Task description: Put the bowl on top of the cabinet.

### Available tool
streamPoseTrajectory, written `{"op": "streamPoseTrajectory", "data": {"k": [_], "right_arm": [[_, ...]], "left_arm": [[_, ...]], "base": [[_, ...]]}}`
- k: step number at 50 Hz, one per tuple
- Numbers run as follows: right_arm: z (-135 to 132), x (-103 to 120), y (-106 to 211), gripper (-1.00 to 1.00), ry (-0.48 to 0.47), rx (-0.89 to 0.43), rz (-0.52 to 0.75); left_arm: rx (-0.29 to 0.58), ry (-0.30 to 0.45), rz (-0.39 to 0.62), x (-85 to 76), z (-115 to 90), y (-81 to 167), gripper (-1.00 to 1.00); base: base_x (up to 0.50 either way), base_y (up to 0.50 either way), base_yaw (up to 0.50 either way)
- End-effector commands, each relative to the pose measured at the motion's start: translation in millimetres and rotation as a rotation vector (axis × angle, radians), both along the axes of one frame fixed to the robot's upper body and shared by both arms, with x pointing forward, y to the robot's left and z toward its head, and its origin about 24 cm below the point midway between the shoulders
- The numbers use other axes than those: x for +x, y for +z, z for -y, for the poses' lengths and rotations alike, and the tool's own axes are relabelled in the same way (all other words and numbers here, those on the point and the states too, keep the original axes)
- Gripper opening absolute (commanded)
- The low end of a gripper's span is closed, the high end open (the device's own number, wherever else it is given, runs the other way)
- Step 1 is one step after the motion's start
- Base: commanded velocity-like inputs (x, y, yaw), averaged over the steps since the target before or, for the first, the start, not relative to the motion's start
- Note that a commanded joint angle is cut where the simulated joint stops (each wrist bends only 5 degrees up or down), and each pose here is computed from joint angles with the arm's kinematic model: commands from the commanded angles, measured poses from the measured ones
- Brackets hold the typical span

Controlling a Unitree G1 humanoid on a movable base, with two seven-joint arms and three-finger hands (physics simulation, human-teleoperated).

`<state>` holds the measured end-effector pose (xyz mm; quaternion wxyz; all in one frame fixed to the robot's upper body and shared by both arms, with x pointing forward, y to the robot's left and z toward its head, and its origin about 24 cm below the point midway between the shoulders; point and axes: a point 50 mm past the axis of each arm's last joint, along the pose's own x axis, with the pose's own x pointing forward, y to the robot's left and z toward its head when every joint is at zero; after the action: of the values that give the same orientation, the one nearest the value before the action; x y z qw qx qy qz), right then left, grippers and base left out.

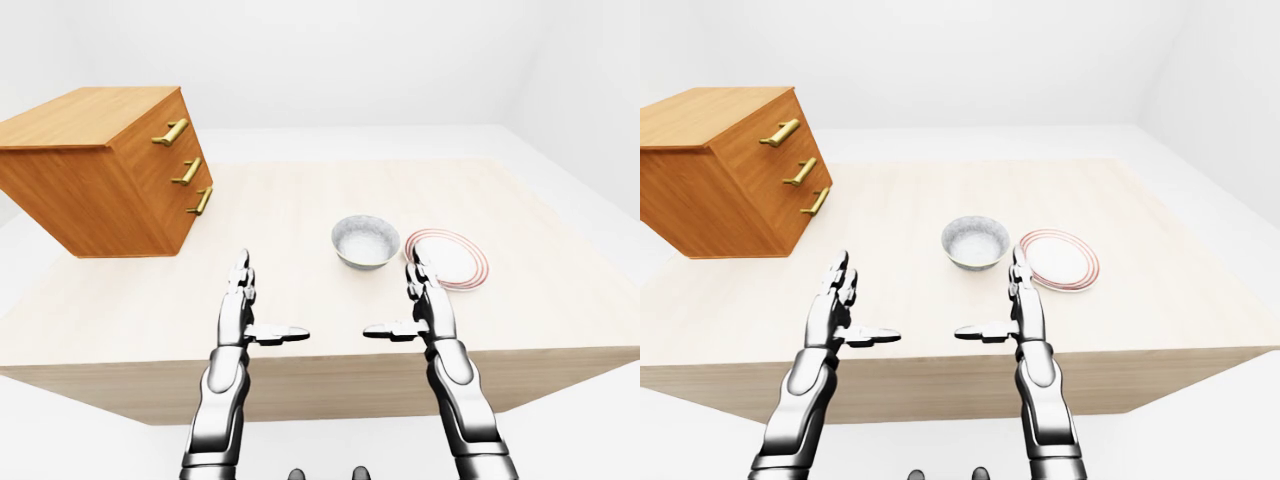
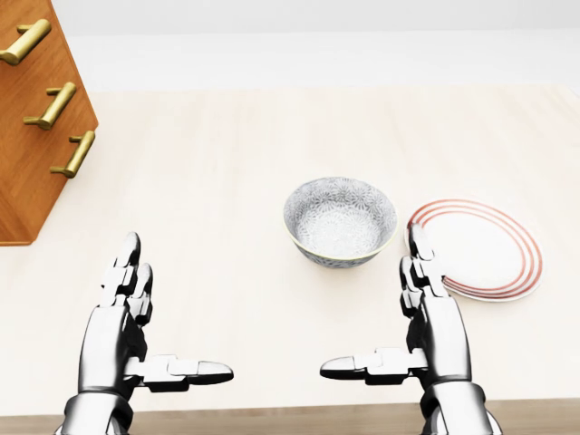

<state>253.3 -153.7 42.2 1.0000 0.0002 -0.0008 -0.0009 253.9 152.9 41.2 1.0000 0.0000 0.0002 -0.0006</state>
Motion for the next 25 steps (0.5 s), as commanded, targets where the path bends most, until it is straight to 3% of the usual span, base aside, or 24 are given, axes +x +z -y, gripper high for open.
{"op": "streamPoseTrajectory", "data": {"k": [1, 14, 15, 16, 17, 20, 25], "right_arm": [[8, -1, 2, 1.0, -0.005, 0.0, 0.006], [15, -5, 20, 1.0, -0.02, 0.0, 0.036], [24, -17, 71, 1.0, -0.047, -0.019, 0.255], [24, -18, 74, 1.0, -0.048, -0.021, 0.27], [28, -27, 99, 1.0, -0.06, -0.033, 0.381], [36, -44, 136, 1.0, -0.09, -0.034, 0.561], [51, -81, 186, 1.0, -0.148, -0.081, 0.83]], "left_arm": [[0.0, -0.001, 0.001, 0.1, -7, 1, 1.0], [-0.01, 0.015, 0.031, -3.7, -13, 19, 1.0], [-0.009, 0.05, 0.216, -13.5, -24, 62, 1.0], [-0.009, 0.052, 0.228, -14.3, -24, 65, 1.0], [0.0, 0.073, 0.325, -21.8, -29, 87, 1.0], [-0.002, 0.116, 0.463, -34.7, -39, 117, 1.0], [-0.007, 0.19, 0.708, -68.0, -58, 164, 1.0]], "base": [[0.0, 0.0, 0.0], [0.0, 0.0, 0.0], [0.0, 0.0, 0.0], [0.0, 0.0, 0.0], [0.0, 0.0, 0.0], [0.0, 0.0, 0.0], [0.0, 0.0, 0.0]]}}
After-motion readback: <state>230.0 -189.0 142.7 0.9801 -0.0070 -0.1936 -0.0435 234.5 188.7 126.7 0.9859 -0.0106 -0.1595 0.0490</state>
